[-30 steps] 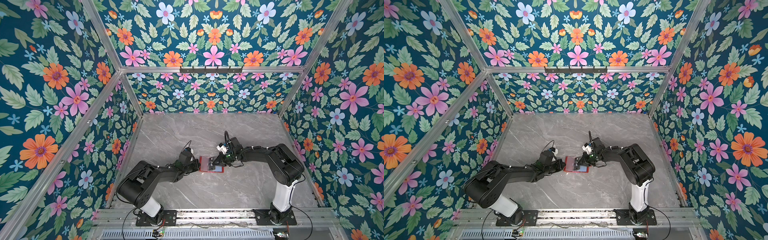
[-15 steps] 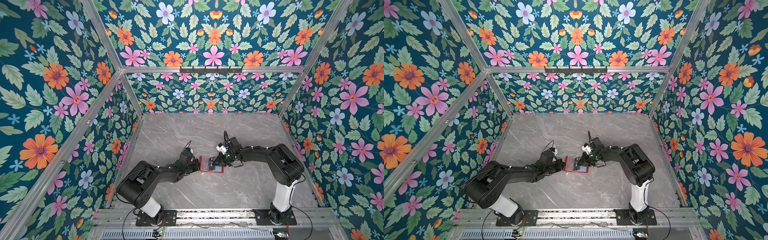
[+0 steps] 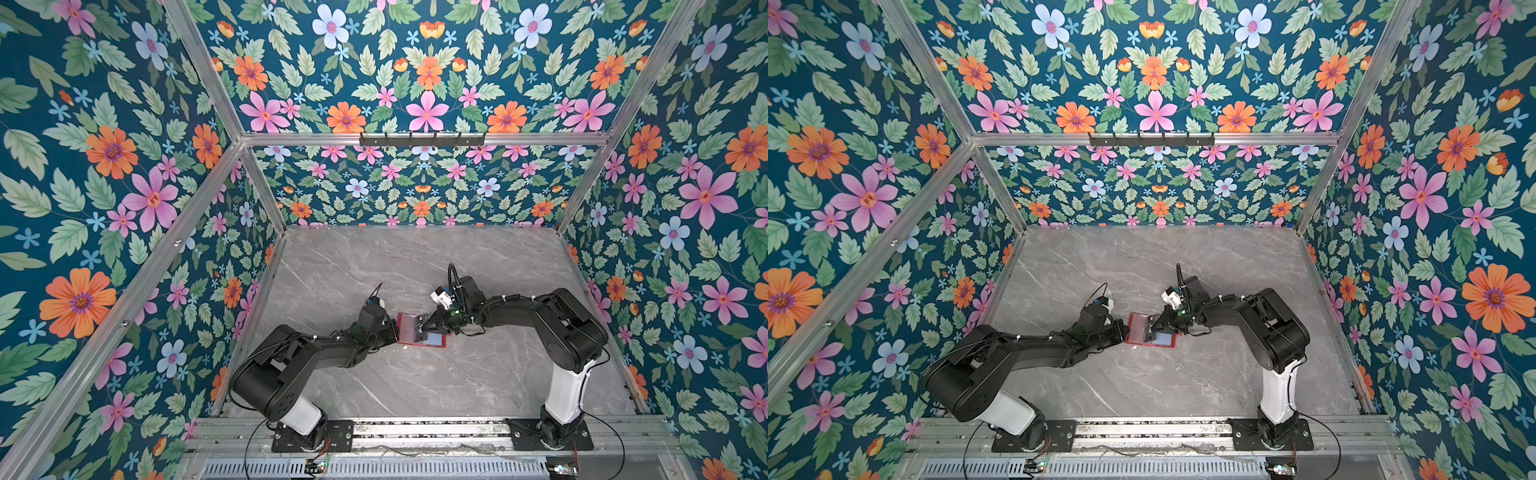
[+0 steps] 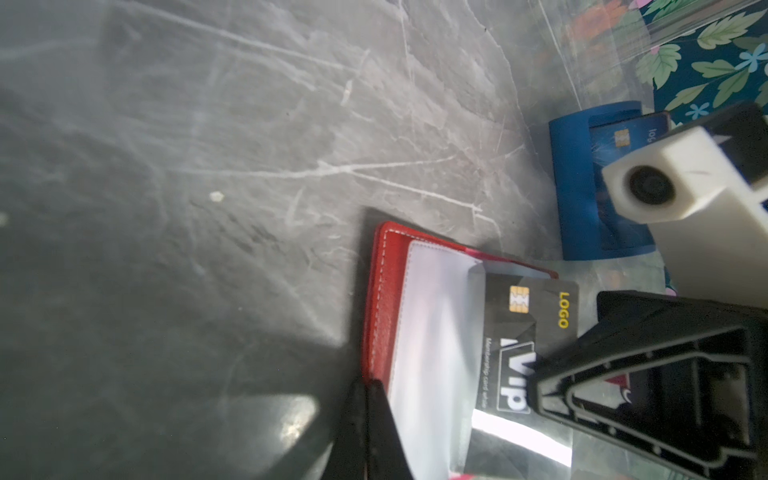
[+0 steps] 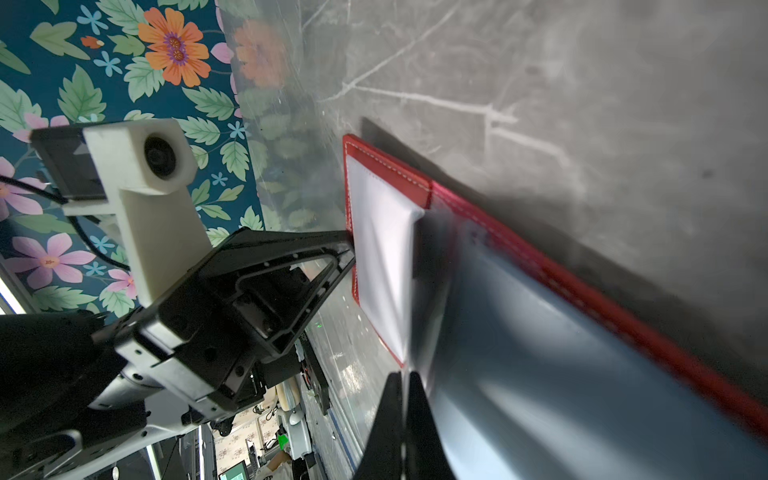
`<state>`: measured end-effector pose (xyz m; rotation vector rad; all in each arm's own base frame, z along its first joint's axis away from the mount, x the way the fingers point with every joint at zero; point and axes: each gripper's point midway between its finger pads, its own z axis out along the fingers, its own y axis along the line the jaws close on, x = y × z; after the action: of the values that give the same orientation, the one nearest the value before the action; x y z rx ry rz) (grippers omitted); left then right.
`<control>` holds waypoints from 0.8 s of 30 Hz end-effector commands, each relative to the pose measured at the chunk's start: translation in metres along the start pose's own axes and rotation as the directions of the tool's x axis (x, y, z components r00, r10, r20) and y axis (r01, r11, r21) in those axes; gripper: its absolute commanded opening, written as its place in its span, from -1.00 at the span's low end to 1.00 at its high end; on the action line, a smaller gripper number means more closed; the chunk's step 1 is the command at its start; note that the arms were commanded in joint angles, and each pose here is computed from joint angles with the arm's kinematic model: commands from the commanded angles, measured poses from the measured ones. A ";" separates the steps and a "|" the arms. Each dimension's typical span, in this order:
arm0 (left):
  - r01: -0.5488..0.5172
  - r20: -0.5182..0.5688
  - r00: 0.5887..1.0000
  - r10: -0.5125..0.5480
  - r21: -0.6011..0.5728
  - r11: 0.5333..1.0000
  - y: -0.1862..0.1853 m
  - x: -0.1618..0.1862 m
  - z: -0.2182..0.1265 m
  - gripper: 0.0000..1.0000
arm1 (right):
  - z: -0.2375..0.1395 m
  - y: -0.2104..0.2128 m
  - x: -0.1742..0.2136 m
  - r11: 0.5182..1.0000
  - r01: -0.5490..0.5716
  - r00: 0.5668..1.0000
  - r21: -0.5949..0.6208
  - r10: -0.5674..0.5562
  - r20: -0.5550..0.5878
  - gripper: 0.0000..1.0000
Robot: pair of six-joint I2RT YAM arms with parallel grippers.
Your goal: Put the credit cards into the card holder
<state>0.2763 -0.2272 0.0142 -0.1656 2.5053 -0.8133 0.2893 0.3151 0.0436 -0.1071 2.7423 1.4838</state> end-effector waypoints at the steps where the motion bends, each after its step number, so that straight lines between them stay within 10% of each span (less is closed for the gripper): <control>1: 0.034 -0.095 0.994 -0.050 -0.168 0.985 0.040 0.029 -0.002 -1.00 | -0.001 0.010 0.001 0.999 0.013 1.000 -0.037 -0.014 -0.008 -1.00; 20: 0.034 -0.122 0.991 -0.049 -0.117 0.993 0.031 0.036 -0.009 -1.00 | 0.003 -0.006 -0.007 1.000 -0.018 0.999 0.012 0.018 0.047 -1.00; 24: 0.028 -0.137 0.990 -0.041 -0.098 0.995 0.028 0.039 -0.009 -1.00 | 0.004 -0.009 -0.005 1.000 -0.024 0.999 0.021 0.023 0.039 -0.66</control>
<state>0.2671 -0.2259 0.0164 -0.1844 2.5167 -0.8389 0.2919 0.3148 0.0370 -0.0497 2.7392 1.4751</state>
